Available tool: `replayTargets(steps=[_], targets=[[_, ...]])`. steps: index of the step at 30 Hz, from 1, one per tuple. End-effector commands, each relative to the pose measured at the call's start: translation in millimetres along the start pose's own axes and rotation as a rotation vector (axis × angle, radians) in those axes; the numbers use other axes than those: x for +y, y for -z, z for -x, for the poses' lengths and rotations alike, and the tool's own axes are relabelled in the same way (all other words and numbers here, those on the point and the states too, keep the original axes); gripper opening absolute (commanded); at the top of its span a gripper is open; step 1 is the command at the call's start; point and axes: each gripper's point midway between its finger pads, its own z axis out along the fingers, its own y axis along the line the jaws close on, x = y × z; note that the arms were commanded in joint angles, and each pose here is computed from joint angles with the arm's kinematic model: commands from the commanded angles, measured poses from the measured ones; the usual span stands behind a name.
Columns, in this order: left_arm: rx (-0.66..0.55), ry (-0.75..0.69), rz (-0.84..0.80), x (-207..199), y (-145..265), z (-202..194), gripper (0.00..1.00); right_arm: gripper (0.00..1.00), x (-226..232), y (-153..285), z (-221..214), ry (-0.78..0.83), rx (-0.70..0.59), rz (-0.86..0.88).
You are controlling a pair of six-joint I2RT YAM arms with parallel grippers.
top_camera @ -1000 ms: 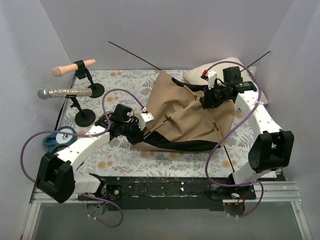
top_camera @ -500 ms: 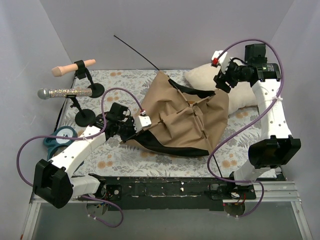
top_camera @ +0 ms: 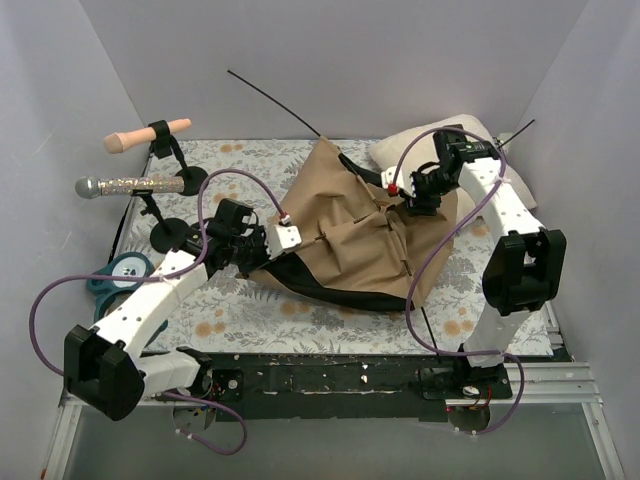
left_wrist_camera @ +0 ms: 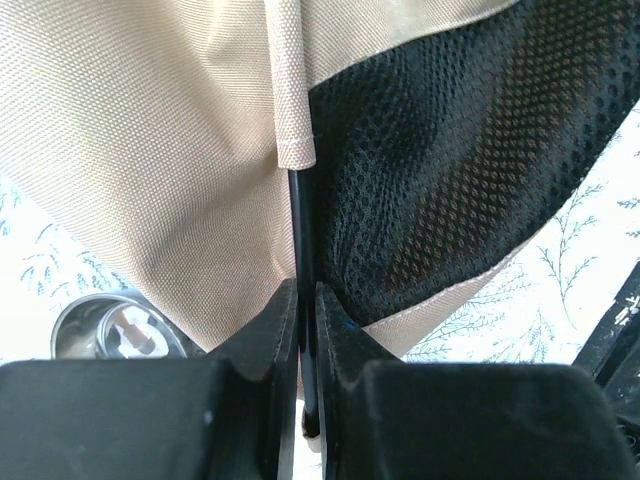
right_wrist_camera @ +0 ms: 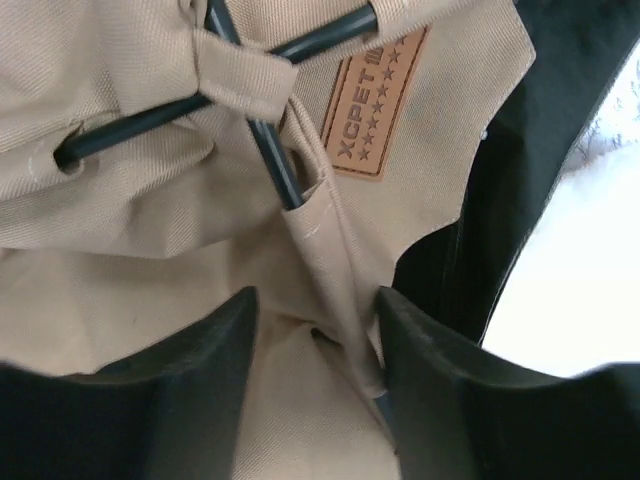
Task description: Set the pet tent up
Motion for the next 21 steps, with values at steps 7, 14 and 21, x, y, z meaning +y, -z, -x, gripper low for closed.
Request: replayTargets(steps=[7, 14, 21], targets=[[-0.155, -0.089, 0.137, 12.9, 72.0, 49.7, 0.0, 0.01, 7.9, 18.8, 26.4, 0.116, -0.041, -0.121], [-0.277, -0.281, 0.342, 24.2, 132.3, 75.8, 0.0, 0.01, 17.4, 65.5, 64.8, 0.038, -0.168, -0.403], [-0.445, -0.383, 0.655, 64.5, 185.6, 121.3, 0.03, 0.01, 26.6, 105.9, 80.7, -0.019, -0.219, -0.606]])
